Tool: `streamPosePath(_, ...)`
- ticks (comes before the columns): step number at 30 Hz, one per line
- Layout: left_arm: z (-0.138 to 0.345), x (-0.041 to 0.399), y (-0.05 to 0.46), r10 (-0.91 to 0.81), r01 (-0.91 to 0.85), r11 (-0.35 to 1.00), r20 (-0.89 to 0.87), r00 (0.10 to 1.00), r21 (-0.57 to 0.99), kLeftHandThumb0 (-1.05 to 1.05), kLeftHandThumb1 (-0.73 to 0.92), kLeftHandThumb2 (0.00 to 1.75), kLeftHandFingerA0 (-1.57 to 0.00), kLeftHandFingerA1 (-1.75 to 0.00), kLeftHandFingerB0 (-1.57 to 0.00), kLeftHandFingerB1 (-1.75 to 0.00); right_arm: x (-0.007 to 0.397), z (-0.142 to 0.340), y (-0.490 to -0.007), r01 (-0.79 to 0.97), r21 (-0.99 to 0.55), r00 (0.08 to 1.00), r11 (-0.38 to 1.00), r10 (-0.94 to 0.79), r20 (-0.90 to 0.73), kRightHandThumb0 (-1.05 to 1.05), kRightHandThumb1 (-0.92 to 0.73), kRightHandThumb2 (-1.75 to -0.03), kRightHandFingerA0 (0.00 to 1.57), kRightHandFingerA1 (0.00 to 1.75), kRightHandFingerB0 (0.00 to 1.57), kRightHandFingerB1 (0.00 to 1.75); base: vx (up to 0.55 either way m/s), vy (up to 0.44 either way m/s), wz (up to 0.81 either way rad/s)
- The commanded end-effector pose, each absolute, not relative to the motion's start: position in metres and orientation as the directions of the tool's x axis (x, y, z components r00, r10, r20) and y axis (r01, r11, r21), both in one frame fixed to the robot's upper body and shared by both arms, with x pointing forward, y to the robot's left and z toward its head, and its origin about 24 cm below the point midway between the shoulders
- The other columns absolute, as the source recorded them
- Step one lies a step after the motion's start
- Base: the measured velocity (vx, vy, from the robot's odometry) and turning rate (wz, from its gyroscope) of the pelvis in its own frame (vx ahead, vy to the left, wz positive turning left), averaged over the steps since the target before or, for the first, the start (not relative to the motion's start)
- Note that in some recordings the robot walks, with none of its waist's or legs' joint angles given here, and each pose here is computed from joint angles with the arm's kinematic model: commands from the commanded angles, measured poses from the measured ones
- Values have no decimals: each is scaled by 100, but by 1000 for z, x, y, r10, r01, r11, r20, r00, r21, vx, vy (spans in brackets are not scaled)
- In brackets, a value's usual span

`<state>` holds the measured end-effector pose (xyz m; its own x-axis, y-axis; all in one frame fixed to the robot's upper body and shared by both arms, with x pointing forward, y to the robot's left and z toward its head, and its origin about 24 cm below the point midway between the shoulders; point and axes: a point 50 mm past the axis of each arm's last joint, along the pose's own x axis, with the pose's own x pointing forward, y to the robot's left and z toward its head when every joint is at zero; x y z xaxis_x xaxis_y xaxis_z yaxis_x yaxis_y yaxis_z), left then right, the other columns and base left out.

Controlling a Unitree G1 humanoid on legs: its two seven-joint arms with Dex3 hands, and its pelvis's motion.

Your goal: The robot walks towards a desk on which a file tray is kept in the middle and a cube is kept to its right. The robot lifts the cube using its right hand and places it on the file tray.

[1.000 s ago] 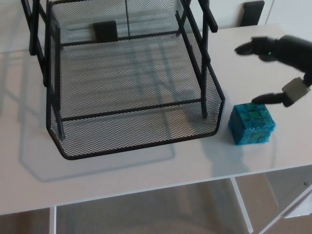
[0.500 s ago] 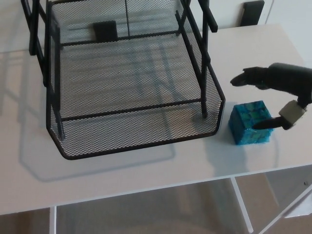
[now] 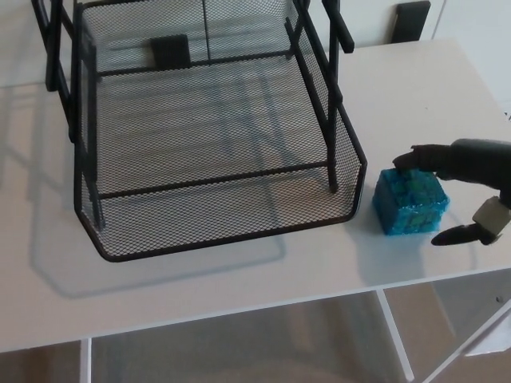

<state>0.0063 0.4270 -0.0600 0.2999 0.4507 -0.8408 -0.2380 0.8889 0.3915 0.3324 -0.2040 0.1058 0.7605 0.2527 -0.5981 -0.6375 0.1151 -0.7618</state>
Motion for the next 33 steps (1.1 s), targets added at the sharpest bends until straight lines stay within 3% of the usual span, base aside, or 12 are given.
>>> streamPosePath(1,-55,9,431,473,-204,880,-818,326,428,-77,86,66,-40,-56,-27,-39,328,83,-213,-631,-764,772,133,205,-602,-62,-55,-70,7,41,10,29,0,0,0)
streamPosePath(3,-55,9,431,473,-208,880,-817,329,426,-78,86,66,-40,-58,-27,-40,327,77,-208,-622,-772,778,133,217,-590,-58,-59,-60,8,40,11,26,0,0,0)
streamPosePath(4,-58,5,428,463,-194,886,-827,319,421,-78,86,66,-41,-58,-27,-40,322,73,-210,-634,-760,771,146,206,-603,-55,-42,-84,3,46,2,37,0,0,0)
streamPosePath(5,-58,5,428,466,-191,884,-825,320,426,-78,85,65,-41,-57,-28,-40,322,72,-209,-627,-764,775,149,211,-595,-55,-61,-58,9,38,11,27,0,0,0)
streamPosePath(6,-58,6,428,467,-184,884,-822,325,430,-77,86,65,-41,-58,-28,-40,322,70,-207,-611,-775,788,163,219,-575,-34,-48,-100,2,52,0,49,0,0,0)
streamPosePath(7,-58,5,427,469,-191,883,-819,330,428,-77,85,65,-42,-59,-28,-41,322,69,-207,-596,-784,799,173,227,-558,-57,-56,-74,11,46,12,35,0,0,0)
streamPosePath(9,-58,5,427,469,-188,883,-818,334,430,-77,86,66,-42,-58,-28,-40,321,67,-208,-573,-798,815,187,233,-531,-56,-55,-75,12,47,14,37,0,0,0)
streamPosePath(10,-58,5,427,472,-193,882,-817,332,431,-76,86,66,-44,-56,-28,-39,321,66,-209,-540,-821,836,187,233,-497,-50,-62,-60,24,46,23,30,0,0,0)
streamPosePath(16,-60,5,425,479,-231,876,-814,329,423,-73,86,65,-43,-55,-28,-40,316,61,-215,-432,-884,891,178,236,-387,-50,-62,-59,35,54,31,35,0,0,0)
streamPosePath(25,-63,2,421,476,-176,879,-812,339,442,-73,85,65,-46,-55,-30,-39,309,44,-218,-440,-892,891,101,168,-421,-48,-58,-58,26,46,28,32,0,0,0)
streamPosePath(29,-65,0,420,477,-167,879,-815,328,447,-72,85,65,-46,-51,-30,-38,314,37,-217,-560,-828,825,23,106,-555,-42,-53,-57,21,48,11,32,0,0,0)
streamPosePath(33,-68,-1,418,484,-191,875,-819,307,445,-70,85,65,-47,-53,-30,-38,324,38,-216,-632,-773,771,-61,46,-635,-40,-54,-58,22,54,8,28,0,0,0)
